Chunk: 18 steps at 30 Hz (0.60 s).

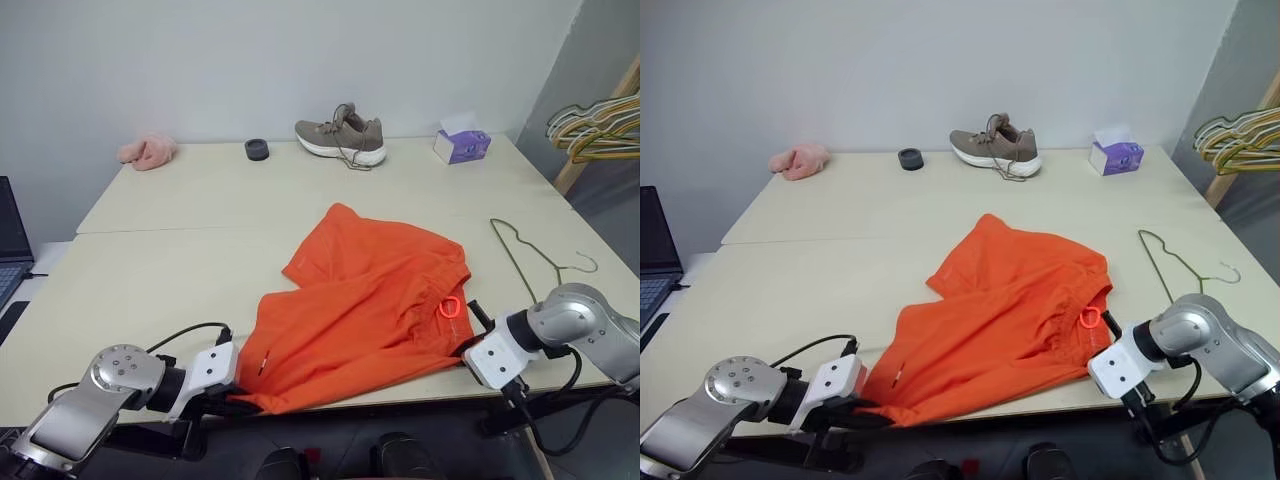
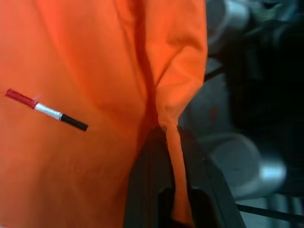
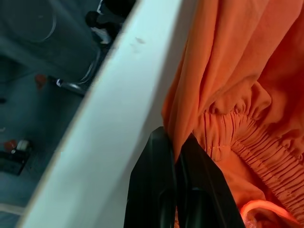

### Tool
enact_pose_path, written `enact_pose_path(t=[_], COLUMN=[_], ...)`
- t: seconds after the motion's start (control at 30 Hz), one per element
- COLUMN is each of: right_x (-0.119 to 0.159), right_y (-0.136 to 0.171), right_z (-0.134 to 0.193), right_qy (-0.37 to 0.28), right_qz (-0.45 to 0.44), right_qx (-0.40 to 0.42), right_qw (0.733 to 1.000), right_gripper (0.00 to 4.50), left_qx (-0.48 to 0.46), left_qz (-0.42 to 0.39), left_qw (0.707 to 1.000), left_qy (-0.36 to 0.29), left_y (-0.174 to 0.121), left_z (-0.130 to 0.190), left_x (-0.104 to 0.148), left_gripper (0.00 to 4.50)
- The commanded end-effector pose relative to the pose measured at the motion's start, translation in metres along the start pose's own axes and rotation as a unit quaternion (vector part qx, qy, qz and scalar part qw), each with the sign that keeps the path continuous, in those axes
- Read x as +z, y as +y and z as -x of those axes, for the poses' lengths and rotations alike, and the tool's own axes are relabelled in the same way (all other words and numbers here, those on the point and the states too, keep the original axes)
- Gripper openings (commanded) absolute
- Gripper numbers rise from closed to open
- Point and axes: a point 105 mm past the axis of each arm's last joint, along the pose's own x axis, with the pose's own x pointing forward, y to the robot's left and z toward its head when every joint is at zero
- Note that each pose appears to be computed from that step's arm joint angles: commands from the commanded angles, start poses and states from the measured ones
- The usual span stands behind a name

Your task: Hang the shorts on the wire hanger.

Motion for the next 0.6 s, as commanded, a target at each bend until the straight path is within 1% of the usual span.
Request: enact_pose_path(t=[0.03, 0.13, 0.3, 0.33, 0.4, 0.5, 0.6], right_x=[-0.013, -0.013, -0.009, -0.008, -0.005, 0.007, 0.018], right_y=[0.003, 0.005, 0.007, 0.007, 0.006, 0.001, -0.008], right_z=[0.014, 0.013, 0.015, 0.016, 0.018, 0.024, 0.033], right_qy=[0.044, 0.043, 0.036, 0.033, 0.025, -0.019, -0.065], right_qz=[0.013, 0.006, -0.012, -0.014, -0.024, -0.080, -0.150], right_qx=[0.007, 0.010, 0.022, 0.021, 0.022, 0.013, -0.011], right_qw=[0.999, 0.999, 0.999, 0.999, 0.999, 0.997, 0.987], right_gripper=[0.01, 0.01, 0.01, 0.47, 1.04, 2.09, 3.17], left_qx=[-0.016, -0.015, -0.016, -0.013, -0.012, -0.011, -0.008], left_qz=[-0.002, -0.007, 0.013, 0.018, 0.026, 0.032, 0.042], left_qw=[1.000, 1.000, 0.999, 0.999, 0.998, 0.997, 0.994], left_qy=[0.004, -0.010, -0.034, -0.041, -0.053, -0.071, -0.100], left_y=[-0.006, -0.008, -0.009, -0.008, -0.007, -0.006, -0.005], left_z=[0.000, -0.005, -0.005, -0.005, -0.004, -0.003, 0.000], left_x=[0.003, 0.011, 0.025, 0.028, 0.034, 0.041, 0.050], left_gripper=[0.00, 0.00, 0.00, 0.47, 0.98, 1.91, 2.85])
